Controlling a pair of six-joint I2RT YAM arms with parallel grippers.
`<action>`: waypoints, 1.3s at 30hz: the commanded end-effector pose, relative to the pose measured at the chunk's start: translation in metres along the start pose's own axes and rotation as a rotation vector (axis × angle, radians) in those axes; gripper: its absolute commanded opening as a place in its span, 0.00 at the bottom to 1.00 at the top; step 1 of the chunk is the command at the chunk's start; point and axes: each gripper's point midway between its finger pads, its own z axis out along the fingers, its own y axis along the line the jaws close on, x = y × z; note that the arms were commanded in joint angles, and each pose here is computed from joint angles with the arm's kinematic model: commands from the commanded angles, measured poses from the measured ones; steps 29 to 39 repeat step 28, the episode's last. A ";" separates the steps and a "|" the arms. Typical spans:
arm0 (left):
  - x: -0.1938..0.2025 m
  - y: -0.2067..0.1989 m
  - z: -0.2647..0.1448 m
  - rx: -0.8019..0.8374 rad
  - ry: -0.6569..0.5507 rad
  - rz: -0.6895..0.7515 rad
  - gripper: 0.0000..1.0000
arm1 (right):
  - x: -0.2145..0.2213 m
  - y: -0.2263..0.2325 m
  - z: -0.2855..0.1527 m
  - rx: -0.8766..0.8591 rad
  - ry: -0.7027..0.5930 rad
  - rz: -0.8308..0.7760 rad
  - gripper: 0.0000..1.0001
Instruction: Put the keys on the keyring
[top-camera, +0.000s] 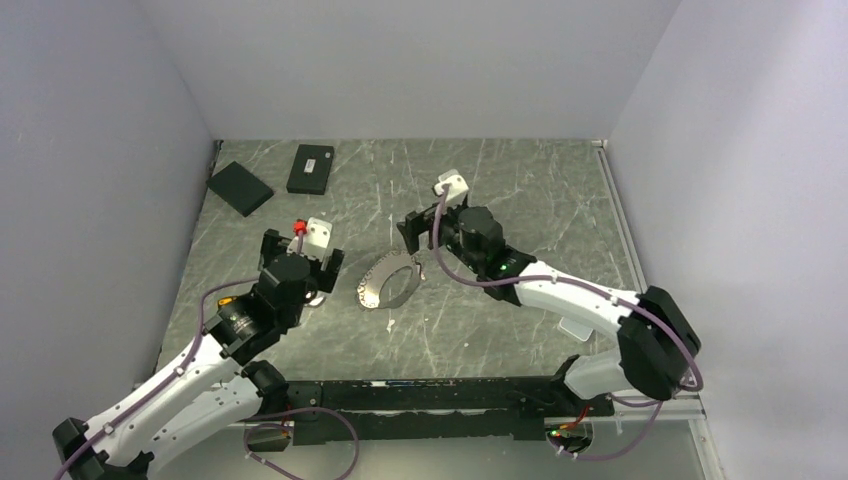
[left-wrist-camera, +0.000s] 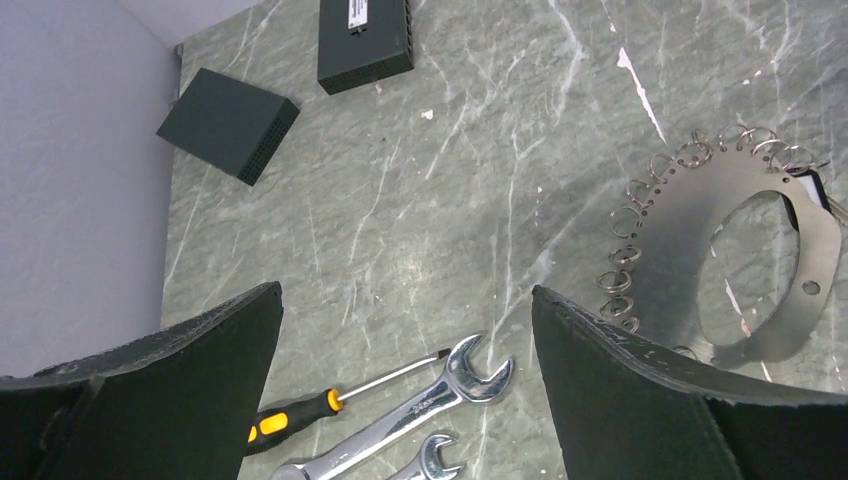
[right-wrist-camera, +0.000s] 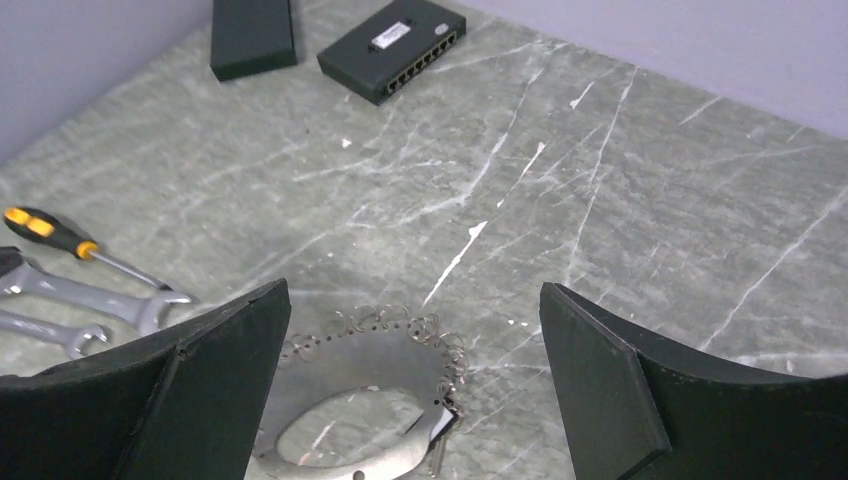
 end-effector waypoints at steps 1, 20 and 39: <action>-0.022 0.014 -0.008 -0.043 -0.059 -0.082 1.00 | -0.030 -0.007 -0.017 0.052 -0.128 0.173 1.00; -0.019 0.013 -0.009 -0.029 -0.046 -0.063 1.00 | 0.003 -0.003 -0.029 0.034 -0.019 0.204 1.00; -0.017 0.016 -0.008 -0.051 -0.037 -0.049 0.99 | 0.009 -0.003 -0.023 0.043 0.003 0.209 1.00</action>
